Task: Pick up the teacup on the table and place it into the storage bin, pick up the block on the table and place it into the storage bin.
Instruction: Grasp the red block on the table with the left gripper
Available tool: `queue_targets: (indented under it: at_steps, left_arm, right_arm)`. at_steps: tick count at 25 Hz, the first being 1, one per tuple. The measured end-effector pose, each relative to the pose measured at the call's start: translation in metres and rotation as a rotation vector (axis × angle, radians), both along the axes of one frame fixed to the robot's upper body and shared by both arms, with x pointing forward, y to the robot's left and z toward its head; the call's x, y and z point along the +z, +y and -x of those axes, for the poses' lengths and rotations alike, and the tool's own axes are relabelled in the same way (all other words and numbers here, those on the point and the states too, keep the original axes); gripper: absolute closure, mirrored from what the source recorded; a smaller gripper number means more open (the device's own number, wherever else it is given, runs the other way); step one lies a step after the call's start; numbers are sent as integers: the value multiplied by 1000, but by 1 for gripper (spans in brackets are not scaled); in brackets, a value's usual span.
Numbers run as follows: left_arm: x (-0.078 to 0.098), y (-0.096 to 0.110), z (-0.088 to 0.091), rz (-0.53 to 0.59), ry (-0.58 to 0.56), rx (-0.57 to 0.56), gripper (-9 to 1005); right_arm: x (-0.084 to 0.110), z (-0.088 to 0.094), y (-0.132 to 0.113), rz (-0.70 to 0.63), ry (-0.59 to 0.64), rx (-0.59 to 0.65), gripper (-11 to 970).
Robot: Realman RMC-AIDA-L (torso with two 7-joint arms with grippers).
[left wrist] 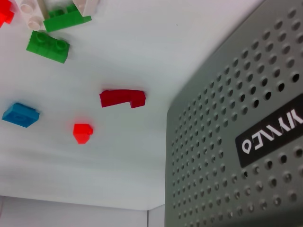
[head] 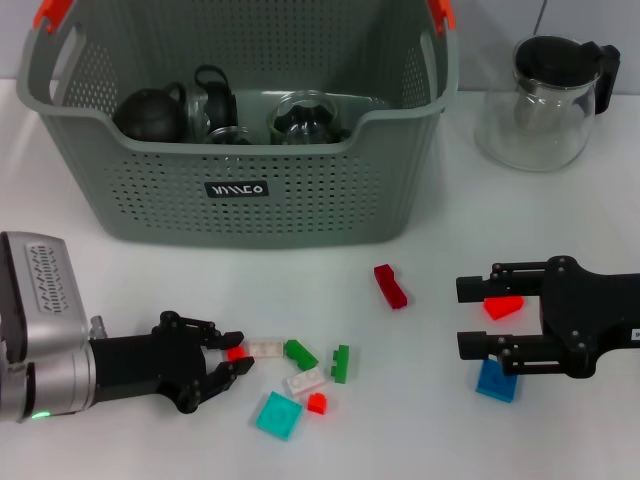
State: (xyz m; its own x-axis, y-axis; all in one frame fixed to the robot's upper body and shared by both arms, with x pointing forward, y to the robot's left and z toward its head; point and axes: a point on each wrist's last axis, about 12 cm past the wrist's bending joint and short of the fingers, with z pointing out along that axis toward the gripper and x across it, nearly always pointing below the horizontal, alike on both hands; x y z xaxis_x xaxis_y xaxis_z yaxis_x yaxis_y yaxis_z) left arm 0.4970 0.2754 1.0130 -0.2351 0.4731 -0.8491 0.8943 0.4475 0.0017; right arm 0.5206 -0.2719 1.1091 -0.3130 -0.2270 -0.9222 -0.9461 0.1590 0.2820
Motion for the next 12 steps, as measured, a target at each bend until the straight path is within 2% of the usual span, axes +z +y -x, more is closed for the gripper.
queue_targets:
  at_steps: [12]
  left_arm:
    - [1,1,-3,5,27,27,799]
  right_arm:
    - [0,0,-1,-1,2,-1,275]
